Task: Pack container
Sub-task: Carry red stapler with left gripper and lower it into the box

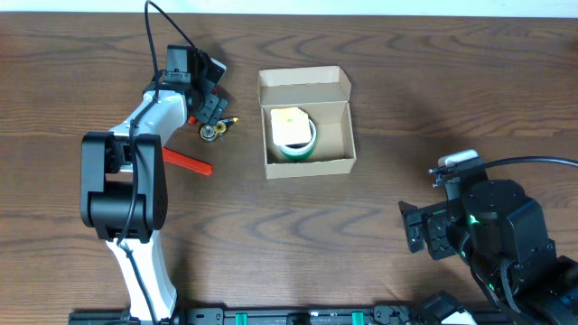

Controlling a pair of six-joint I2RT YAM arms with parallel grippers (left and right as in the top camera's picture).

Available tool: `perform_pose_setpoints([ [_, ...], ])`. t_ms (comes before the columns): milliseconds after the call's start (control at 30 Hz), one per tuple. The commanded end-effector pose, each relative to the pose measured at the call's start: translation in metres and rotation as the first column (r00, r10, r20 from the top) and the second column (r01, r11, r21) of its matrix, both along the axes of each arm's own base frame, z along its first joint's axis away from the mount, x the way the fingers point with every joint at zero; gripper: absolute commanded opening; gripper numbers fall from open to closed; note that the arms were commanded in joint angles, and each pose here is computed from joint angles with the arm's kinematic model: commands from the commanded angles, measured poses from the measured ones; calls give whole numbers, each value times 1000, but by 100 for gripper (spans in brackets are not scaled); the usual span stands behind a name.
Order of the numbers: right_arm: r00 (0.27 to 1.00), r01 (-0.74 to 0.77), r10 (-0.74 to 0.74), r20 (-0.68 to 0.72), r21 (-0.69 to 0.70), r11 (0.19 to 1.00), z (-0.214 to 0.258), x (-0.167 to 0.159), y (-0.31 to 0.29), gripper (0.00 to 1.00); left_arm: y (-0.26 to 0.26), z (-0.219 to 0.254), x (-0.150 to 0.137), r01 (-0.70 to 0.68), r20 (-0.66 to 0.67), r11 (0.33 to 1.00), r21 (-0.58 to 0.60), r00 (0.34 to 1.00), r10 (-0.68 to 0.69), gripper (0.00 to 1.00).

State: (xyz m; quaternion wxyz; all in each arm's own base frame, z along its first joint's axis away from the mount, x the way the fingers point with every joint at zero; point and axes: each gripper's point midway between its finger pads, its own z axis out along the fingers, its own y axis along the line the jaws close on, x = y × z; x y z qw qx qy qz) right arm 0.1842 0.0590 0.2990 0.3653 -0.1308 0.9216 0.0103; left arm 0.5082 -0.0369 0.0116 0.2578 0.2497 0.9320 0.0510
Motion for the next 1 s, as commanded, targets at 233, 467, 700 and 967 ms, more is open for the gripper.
perform_pose_setpoints([
  [233, 1000, -3, 3, -1, -11, 1000, -1, 0, -1, 99, 3, -5, 5, -32, 1, 999, -5, 999, 32, 75],
  [467, 1000, -3, 3, -1, -12, 1000, -1, 0, -2, 99, 3, -16, 2, -60, -25, 998, -18, 998, 60, 53],
  [700, 1000, -3, 3, -1, -12, 1000, -1, 0, -2, 99, 3, -17, 2, -99, -31, 994, -39, 995, 98, 37],
  [967, 1000, -3, 3, -1, -11, 1000, -1, 0, -1, 99, 3, 8, 7, -179, -34, 981, -80, 984, 177, 20],
])
